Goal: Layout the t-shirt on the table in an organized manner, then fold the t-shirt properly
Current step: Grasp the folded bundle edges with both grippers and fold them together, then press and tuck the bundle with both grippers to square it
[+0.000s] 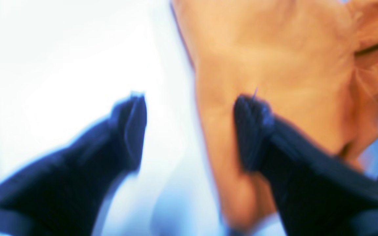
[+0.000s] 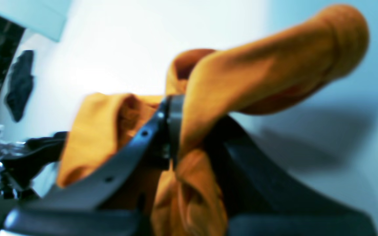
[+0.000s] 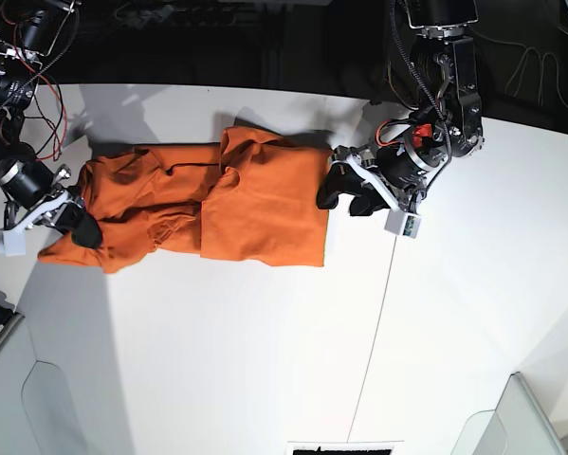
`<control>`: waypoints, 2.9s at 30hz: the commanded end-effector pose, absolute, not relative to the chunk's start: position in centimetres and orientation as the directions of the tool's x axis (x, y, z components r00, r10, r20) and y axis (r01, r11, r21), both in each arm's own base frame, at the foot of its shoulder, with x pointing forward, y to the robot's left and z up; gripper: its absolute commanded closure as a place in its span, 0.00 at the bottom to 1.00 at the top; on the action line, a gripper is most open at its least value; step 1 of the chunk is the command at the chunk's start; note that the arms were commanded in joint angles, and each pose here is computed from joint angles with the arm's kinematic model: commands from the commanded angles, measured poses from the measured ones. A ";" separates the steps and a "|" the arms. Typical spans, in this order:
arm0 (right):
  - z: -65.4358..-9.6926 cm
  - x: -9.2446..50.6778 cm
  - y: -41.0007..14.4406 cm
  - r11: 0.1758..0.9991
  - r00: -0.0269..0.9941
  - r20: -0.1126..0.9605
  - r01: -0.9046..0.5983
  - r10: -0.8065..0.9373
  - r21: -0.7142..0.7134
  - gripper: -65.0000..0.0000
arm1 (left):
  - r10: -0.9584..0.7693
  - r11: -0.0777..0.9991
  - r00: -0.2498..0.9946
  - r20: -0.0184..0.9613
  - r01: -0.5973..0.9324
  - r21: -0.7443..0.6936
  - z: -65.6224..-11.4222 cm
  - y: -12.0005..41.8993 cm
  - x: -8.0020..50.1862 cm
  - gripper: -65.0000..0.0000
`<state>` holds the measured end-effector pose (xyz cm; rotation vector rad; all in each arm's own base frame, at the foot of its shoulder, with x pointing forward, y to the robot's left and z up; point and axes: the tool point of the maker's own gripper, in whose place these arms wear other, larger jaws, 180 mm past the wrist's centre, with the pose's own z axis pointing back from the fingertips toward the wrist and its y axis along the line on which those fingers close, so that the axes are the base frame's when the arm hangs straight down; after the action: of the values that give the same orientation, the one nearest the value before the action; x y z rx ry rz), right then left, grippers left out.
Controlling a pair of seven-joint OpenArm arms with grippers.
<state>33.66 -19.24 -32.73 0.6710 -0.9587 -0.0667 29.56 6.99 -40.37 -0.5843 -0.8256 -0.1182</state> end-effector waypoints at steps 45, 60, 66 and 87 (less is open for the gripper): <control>-28.5 32.6 7.2 0.557 0.480 0.877 -0.728 -0.003 0.400 0.46 | 0.106 0.776 0.657 0.746 0.415 -0.475 -38.1 4.1 29.9 0.32; -26.8 29.8 13.4 0.431 0.509 0.861 -0.776 -0.004 0.461 0.46 | 0.195 0.847 0.637 0.745 0.274 -0.455 -37.4 14.0 29.6 0.32; -26.7 27.9 15.6 0.366 0.496 0.867 -0.816 0.047 0.447 0.46 | 0.259 0.865 0.597 0.759 0.206 -0.457 -36.0 19.5 28.8 0.32; -27.1 39.5 0.3 0.775 0.375 0.926 -0.597 0.042 0.207 1.00 | -0.009 0.659 0.462 0.887 0.669 -0.343 -26.3 6.5 26.5 0.72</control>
<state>38.90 -0.20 -28.91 0.5512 -1.0700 0.4344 26.30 6.39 -27.32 -0.7522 -0.9781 -0.4593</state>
